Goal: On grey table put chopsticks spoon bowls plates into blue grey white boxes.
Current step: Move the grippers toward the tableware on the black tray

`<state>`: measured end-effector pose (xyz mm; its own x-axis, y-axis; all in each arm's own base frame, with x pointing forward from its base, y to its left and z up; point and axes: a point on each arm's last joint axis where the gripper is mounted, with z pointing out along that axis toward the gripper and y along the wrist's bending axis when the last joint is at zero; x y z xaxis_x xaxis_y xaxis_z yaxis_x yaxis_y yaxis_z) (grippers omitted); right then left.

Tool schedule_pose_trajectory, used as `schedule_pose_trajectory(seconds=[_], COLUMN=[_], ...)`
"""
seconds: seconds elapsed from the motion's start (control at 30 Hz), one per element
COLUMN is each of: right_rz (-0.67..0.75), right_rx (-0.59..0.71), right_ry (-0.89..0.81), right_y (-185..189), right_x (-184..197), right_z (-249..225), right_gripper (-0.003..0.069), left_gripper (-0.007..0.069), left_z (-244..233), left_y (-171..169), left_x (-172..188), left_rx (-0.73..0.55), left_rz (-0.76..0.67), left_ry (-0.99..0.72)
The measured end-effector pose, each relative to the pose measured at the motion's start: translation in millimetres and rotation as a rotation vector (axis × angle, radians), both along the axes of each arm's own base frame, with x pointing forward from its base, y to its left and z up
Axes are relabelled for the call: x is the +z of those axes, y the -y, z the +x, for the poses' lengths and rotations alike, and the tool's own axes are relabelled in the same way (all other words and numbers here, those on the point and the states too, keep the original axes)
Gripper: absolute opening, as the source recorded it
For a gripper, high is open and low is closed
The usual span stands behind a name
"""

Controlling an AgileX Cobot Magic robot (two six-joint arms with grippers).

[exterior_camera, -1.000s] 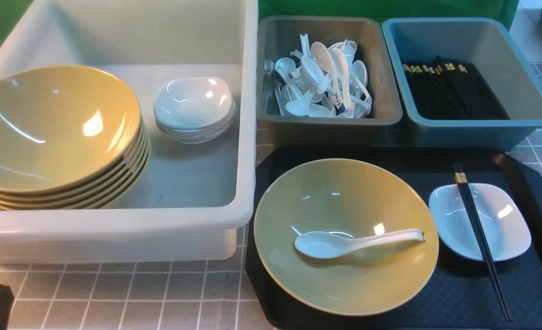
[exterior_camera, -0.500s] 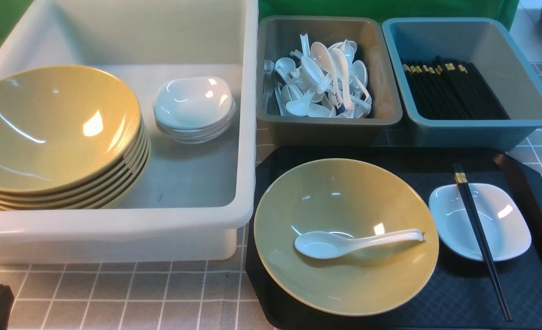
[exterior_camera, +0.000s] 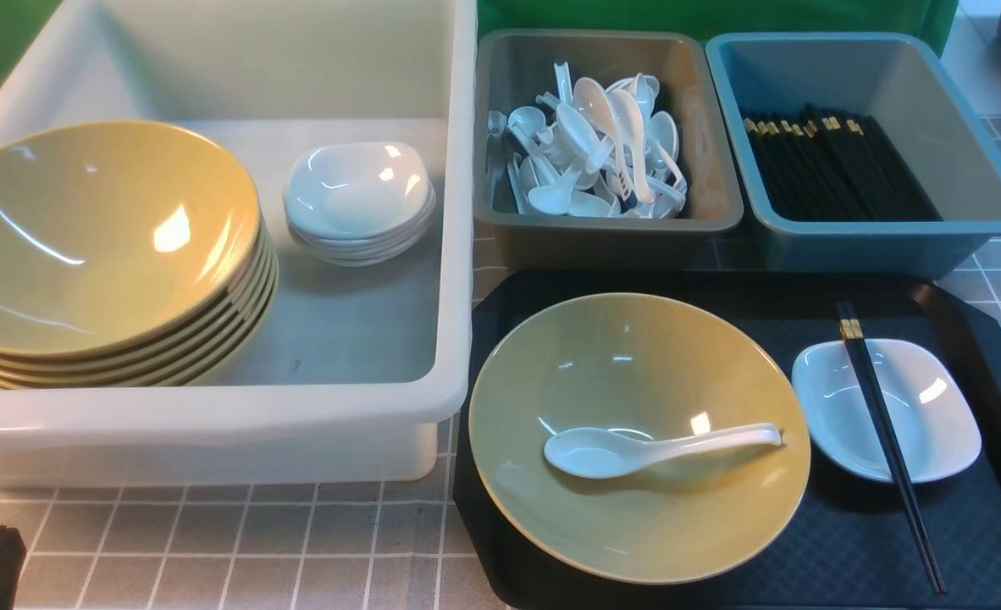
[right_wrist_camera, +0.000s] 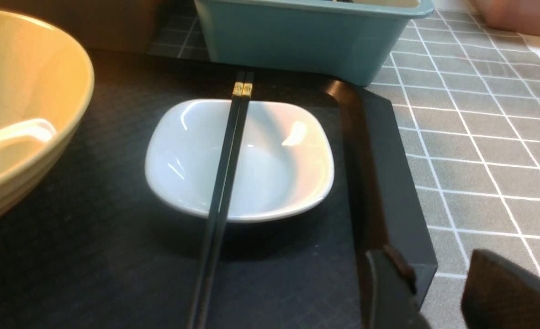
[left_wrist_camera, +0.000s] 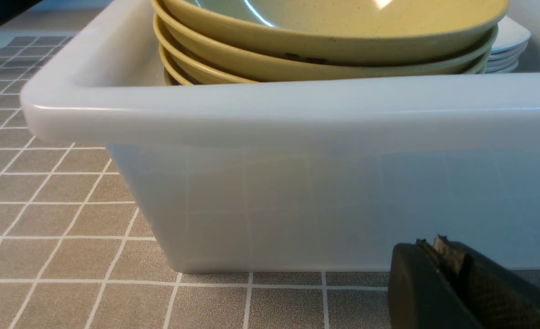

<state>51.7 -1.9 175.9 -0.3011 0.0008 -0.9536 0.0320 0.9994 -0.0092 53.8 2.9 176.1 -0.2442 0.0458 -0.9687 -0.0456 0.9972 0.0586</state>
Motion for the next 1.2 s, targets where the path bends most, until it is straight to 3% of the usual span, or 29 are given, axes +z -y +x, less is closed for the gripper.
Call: schedule_pose_trajectory(seconds=[1.03, 1.17, 1.2], right_rz=[0.005, 0.028, 0.08], right_rx=[-0.002, -0.009, -0.024], right_ry=[0.0, 0.001, 0.003], right_y=[0.0, 0.0, -0.1], right_x=[0.0, 0.0, 0.0], right_z=[0.0, 0.0, 0.0], right_gripper=[0.0237, 0.0237, 0.0237], left_gripper=[-0.0008, -0.0008, -0.0008], left_z=[0.0, 0.3, 0.5], left_y=[-0.1, 2.2, 5.3], left_x=[0.1, 0.7, 1.6], left_rx=[0.001, 0.005, 0.011], left_rz=[0.001, -0.125, -0.295], left_ry=[0.001, 0.014, 0.027])
